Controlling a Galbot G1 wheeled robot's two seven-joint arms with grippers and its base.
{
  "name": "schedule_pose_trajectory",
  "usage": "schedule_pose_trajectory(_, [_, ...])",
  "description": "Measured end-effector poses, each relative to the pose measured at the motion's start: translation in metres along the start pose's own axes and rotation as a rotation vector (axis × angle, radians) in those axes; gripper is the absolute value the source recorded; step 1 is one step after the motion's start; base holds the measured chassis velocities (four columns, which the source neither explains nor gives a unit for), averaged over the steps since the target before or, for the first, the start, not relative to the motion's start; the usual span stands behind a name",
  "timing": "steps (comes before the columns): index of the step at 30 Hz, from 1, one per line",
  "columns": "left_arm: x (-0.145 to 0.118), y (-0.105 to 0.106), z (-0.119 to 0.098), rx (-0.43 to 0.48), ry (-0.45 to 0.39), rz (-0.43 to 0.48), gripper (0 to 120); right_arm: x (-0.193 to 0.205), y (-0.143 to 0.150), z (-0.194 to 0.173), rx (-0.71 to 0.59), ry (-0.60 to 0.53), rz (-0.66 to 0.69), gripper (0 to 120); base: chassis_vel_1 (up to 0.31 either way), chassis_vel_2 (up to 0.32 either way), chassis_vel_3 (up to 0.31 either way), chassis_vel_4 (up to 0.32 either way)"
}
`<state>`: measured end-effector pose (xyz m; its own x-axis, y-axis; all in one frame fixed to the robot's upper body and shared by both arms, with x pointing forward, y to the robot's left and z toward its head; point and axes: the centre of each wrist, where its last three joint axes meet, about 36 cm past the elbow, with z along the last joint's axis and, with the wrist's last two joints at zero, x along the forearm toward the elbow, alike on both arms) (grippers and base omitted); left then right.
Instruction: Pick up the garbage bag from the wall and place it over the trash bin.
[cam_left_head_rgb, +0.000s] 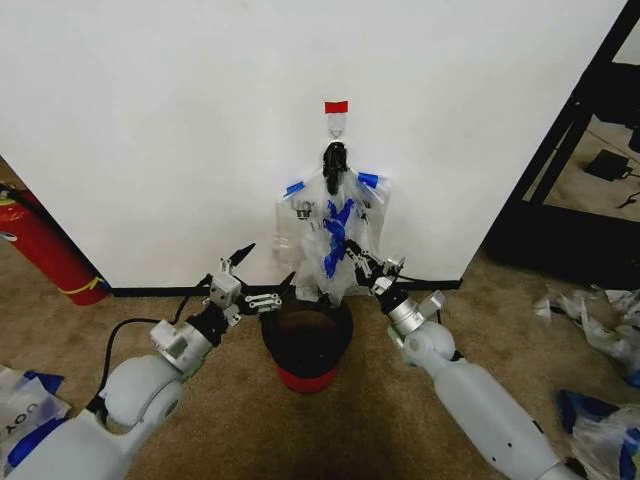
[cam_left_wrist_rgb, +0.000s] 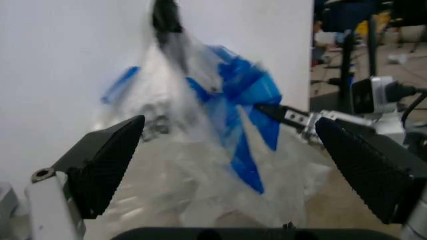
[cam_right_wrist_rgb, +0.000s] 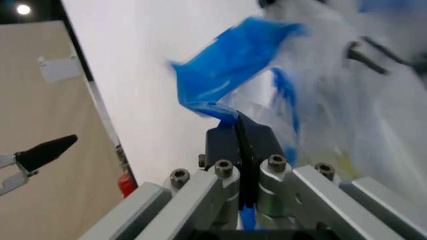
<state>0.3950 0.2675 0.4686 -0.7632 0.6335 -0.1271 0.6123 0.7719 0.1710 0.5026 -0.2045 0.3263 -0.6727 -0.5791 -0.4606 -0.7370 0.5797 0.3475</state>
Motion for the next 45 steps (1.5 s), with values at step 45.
schedule_pose_trajectory(45, [-0.124,-0.001,0.053,-0.452,0.205,0.106,60,0.022,0.033,-0.021,-0.132,-0.159,0.099,0,0.000,0.000,0.000,0.000])
